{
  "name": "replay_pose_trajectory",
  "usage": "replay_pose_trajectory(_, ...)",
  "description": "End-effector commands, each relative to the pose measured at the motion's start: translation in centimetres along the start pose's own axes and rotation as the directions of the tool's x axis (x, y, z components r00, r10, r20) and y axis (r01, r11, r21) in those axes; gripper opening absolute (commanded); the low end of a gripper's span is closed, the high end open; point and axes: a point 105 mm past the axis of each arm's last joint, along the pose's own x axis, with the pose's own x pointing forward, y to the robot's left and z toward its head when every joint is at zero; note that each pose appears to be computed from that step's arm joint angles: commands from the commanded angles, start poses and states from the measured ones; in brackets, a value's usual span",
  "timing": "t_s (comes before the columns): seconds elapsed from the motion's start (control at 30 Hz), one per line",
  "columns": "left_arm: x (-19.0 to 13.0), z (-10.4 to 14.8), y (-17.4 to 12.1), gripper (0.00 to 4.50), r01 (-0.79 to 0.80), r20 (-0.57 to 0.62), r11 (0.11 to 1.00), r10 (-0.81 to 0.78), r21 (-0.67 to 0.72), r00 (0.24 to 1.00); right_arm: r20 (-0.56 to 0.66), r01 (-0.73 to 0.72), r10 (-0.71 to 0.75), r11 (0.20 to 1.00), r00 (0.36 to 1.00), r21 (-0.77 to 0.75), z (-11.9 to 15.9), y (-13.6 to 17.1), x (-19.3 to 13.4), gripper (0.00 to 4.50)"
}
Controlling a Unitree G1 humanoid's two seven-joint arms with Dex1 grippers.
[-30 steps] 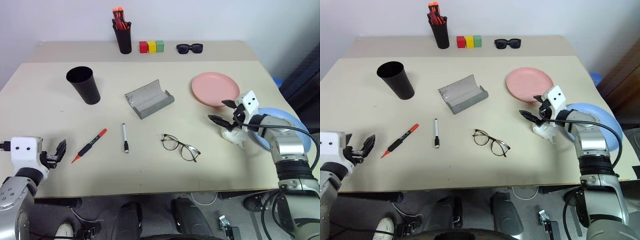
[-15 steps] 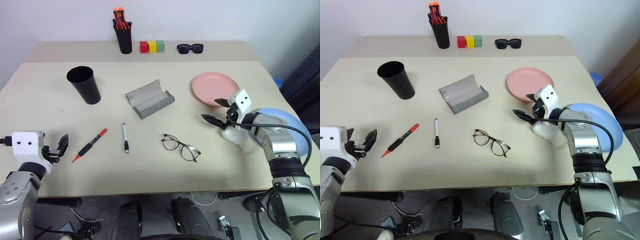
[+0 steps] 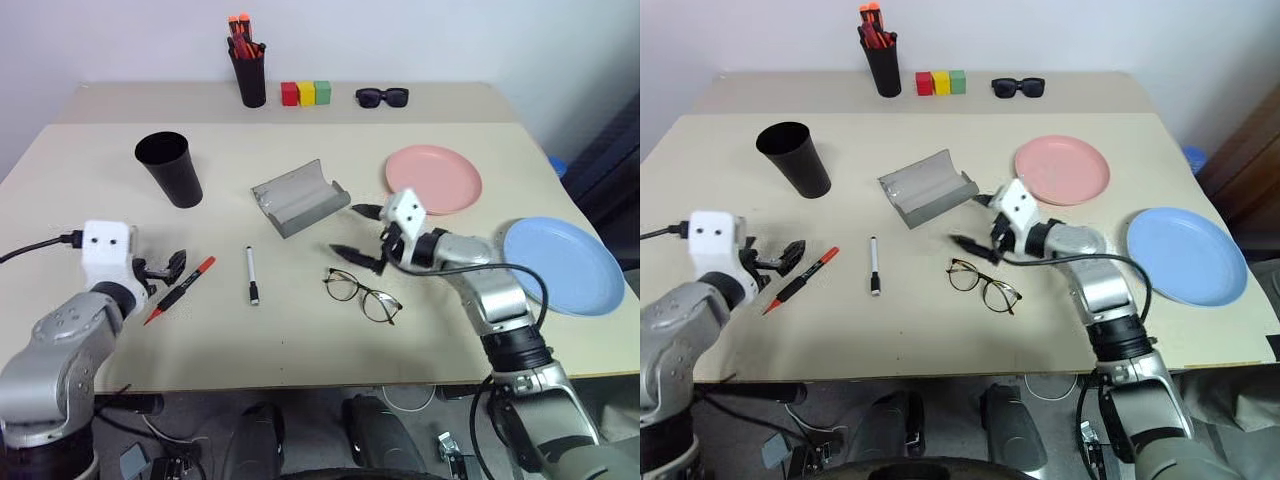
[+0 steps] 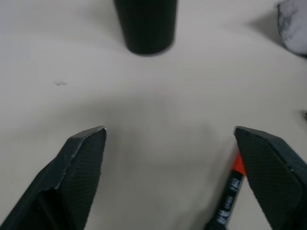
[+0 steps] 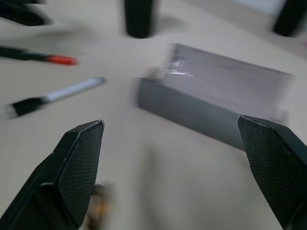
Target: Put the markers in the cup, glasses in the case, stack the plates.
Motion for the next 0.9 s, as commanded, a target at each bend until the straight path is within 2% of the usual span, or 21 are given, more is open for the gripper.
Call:
replay_pose_trajectory(0.03,-0.7,-0.2,0.0,4.45,0.025,-0.105,1.0,-0.024,0.002,0.994,0.027,-0.039,0.04,0.999,0.999,-0.038,1.1,2.3,0.5,4.5)
replay_pose_trajectory(0.13,-1.5,-1.6,0.2,4.45,0.05,-0.226,0.998,-0.043,0.027,0.973,0.008,-0.065,0.066,0.997,0.998,-0.048,0.6,3.7,0.5,4.5)
replay_pose_trajectory(0.27,-2.1,-2.4,-1.2,4.45,0.15,-0.33,0.987,-0.124,0.054,0.936,0.019,-0.094,0.094,0.995,0.995,-0.025,0.8,4.5,0.8,4.5)
replay_pose_trajectory(0.43,-1.4,-3.2,-0.9,4.45,0.152,-0.396,0.987,-0.117,0.057,0.911,0.039,-0.112,0.113,0.993,0.993,-0.023,1.3,5.0,1.2,4.5)
replay_pose_trajectory(0.53,-1.0,-3.4,-0.7,3.69,0.151,-0.415,0.988,-0.123,0.034,0.902,0.042,-0.095,0.096,0.995,0.994,-0.018,1.2,4.9,1.3,4.5)
replay_pose_trajectory(0.7,-0.6,-3.6,-0.6,1.15,0.146,-0.427,0.989,-0.117,0.037,0.897,0.044,-0.092,0.092,0.996,0.995,-0.008,1.1,5.0,1.0,4.5)
replay_pose_trajectory(0.73,-0.4,-3.4,-0.5,0.75,0.144,-0.412,0.989,-0.115,0.04,0.904,0.043,-0.091,0.091,0.996,0.995,-0.007,1.1,5.0,1.0,4.5)
replay_pose_trajectory(0.77,-0.2,-3.0,-0.4,0.15,0.135,-0.385,0.99,-0.109,0.043,0.917,0.044,-0.089,0.089,0.996,0.995,-0.004,1.1,5.1,0.9,4.5)
replay_pose_trajectory(0.83,0.5,-1.0,0.2,0.06,0.08,-0.255,0.996,-0.067,0.038,0.965,0.048,-0.076,0.075,0.997,0.996,0.003,1.1,4.9,0.9,4.5)
replay_pose_trajectory(0.9,0.7,3.4,0.9,0.06,0.018,0.036,0.999,-0.02,0.041,0.999,0.061,-0.048,0.047,0.999,0.997,0.01,1.3,4.6,1.1,4.5)
